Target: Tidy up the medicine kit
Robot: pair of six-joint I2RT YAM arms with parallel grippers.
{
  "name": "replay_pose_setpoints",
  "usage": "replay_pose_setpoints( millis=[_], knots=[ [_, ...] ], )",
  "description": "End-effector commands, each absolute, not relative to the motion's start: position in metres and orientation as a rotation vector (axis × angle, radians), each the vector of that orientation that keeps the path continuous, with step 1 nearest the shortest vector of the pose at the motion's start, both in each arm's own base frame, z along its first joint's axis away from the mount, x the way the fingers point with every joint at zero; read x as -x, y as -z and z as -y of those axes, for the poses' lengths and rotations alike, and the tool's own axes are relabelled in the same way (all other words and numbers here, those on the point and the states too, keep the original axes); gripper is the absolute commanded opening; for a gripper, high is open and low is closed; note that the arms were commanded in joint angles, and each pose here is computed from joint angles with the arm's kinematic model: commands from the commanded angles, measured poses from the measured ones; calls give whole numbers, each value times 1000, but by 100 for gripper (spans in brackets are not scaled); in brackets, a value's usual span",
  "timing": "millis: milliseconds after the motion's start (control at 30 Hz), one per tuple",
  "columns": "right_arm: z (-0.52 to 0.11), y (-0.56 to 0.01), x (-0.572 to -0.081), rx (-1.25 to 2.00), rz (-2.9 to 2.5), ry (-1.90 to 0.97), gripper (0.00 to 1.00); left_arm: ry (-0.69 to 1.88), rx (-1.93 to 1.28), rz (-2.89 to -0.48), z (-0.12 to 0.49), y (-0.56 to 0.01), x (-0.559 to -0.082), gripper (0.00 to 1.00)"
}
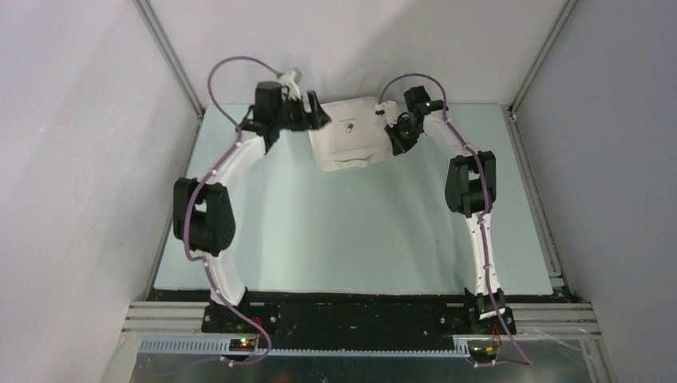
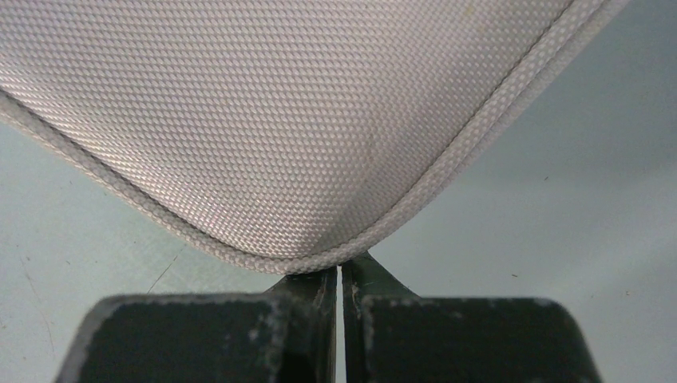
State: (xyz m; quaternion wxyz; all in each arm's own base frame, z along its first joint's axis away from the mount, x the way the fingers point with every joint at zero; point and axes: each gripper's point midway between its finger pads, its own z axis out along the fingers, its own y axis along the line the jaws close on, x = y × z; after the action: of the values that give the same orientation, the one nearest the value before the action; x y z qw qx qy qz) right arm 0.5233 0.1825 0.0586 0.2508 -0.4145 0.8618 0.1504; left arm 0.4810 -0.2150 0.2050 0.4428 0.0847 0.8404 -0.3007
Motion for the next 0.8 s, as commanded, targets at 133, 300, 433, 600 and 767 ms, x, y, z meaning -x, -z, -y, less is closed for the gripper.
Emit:
replay_pose_setpoints(
  millis=[133,300,433,600,767],
  knots=[
    [-188,-64,-515,1154,-2334,-416,0,519,67,-2066,149,-184,-598,80],
    [-188,-64,-507,1174,-2348,-409,0,641,47,-2000,167,-180,-623,62],
    [-188,-62,-501,1187,-2358,-404,0,695,130,-2046,172,-154,-621,45],
    [-188,-62,-500,1190,-2361,-396,0,707,209,-2103,170,-132,-607,19],
    [-188,-63,-503,1203,-2345,-390,0,846,291,-2106,178,-150,-574,0]
  ],
)
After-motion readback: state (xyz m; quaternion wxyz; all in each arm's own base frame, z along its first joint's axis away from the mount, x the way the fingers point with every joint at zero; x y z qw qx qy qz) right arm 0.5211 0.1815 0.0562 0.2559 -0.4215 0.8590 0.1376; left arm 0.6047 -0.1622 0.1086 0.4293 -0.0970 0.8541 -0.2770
